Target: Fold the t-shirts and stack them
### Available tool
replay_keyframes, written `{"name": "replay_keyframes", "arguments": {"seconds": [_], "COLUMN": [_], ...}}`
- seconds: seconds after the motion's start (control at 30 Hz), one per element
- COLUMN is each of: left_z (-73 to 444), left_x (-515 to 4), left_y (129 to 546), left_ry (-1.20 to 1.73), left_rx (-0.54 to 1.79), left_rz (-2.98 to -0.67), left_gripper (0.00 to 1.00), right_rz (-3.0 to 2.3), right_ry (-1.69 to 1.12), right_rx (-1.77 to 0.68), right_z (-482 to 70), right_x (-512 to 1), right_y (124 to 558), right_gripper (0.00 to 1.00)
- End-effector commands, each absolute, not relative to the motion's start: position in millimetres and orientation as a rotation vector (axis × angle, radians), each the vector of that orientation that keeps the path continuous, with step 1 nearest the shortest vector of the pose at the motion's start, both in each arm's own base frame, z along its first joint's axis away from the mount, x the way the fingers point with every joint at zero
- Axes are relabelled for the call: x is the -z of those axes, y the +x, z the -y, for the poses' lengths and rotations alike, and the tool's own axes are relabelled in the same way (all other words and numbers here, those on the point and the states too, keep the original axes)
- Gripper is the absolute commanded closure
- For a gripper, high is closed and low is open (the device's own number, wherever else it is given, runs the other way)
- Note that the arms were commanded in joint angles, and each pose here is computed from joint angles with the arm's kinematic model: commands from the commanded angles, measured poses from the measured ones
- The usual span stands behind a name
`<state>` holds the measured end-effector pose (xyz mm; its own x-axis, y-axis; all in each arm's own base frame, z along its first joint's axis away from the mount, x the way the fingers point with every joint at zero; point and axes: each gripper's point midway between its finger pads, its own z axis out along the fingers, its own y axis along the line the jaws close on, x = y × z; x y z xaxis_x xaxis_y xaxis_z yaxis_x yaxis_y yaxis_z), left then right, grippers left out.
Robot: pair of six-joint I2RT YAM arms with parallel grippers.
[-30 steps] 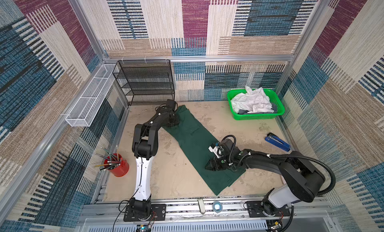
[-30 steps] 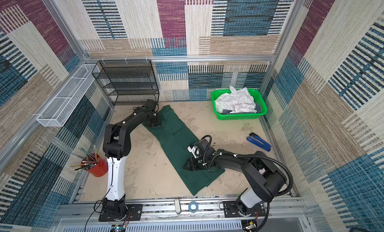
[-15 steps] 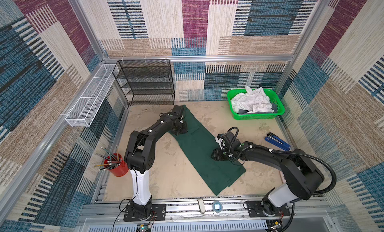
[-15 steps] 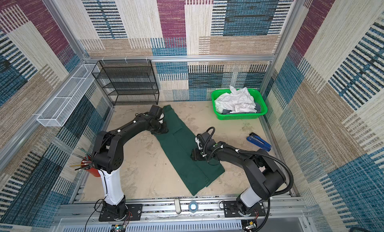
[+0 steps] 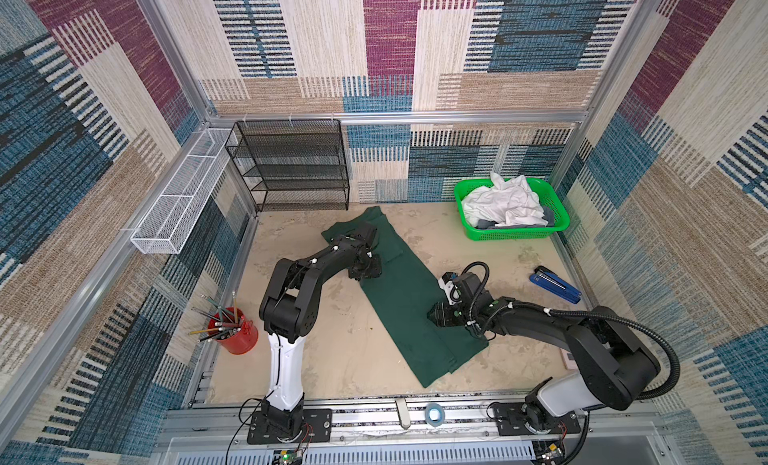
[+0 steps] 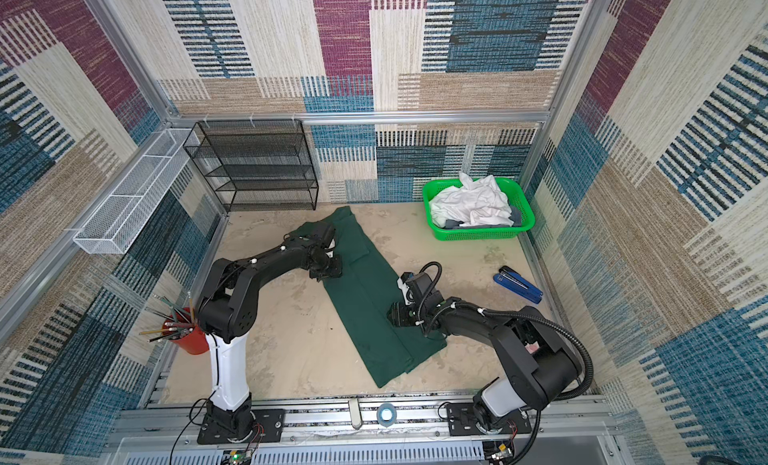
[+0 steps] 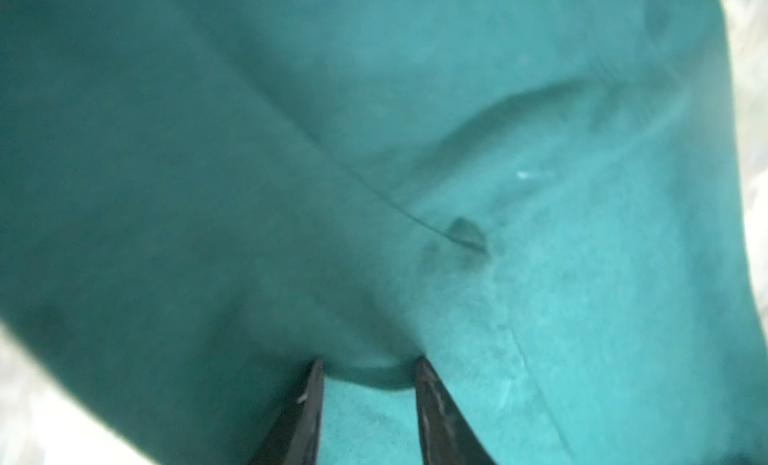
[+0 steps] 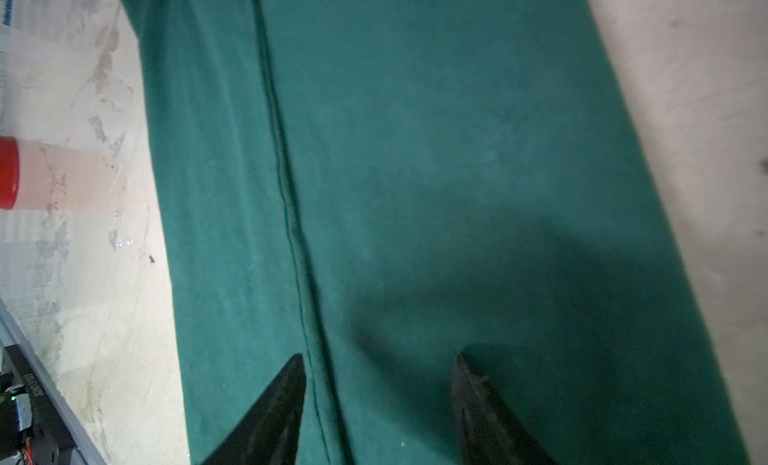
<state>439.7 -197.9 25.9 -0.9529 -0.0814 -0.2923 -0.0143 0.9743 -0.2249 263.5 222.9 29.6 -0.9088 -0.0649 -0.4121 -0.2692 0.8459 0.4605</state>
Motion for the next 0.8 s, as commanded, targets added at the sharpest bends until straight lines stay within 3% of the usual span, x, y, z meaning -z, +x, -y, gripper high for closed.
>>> {"name": "replay_keyframes", "arguments": {"seconds": [0.0,0.3,0.43,0.6,0.77], "left_z": [176.4,173.7,179.7,180.3,178.0], "left_x": [-0.3,-10.8,-39.3,-84.1,-80.6], "left_y": [434.7,479.5,481.7,427.0,323.6], "left_ry": [-0.103,-0.089,-0.038,-0.047,-0.064], "left_rx": [0.173,0.208,0.27,0.378,0.436], "left_rz": [-2.906,-2.867,-2.823,-2.761,-2.88], "left_gripper": [0.61,0.61,0.61,0.6,0.6], "right_rz": [-2.807,-2.75,-2.692,-2.669,-2.784], "right_ry": [-0.244,-0.347,-0.321,-0.212,-0.148], "right_rx": [-0.755,-0.947,-0.861,-0.662,-0.623], "right_z": [-217.4,-269.9,-270.3,-239.0,-211.9], "right_x": [-7.3,-24.6,-46.9,-67.6,-51.9], "right_y": [227.3,232.7,254.5,261.4,223.4], "right_gripper": [0.42,0.43,0.42,0.41,0.41]}}
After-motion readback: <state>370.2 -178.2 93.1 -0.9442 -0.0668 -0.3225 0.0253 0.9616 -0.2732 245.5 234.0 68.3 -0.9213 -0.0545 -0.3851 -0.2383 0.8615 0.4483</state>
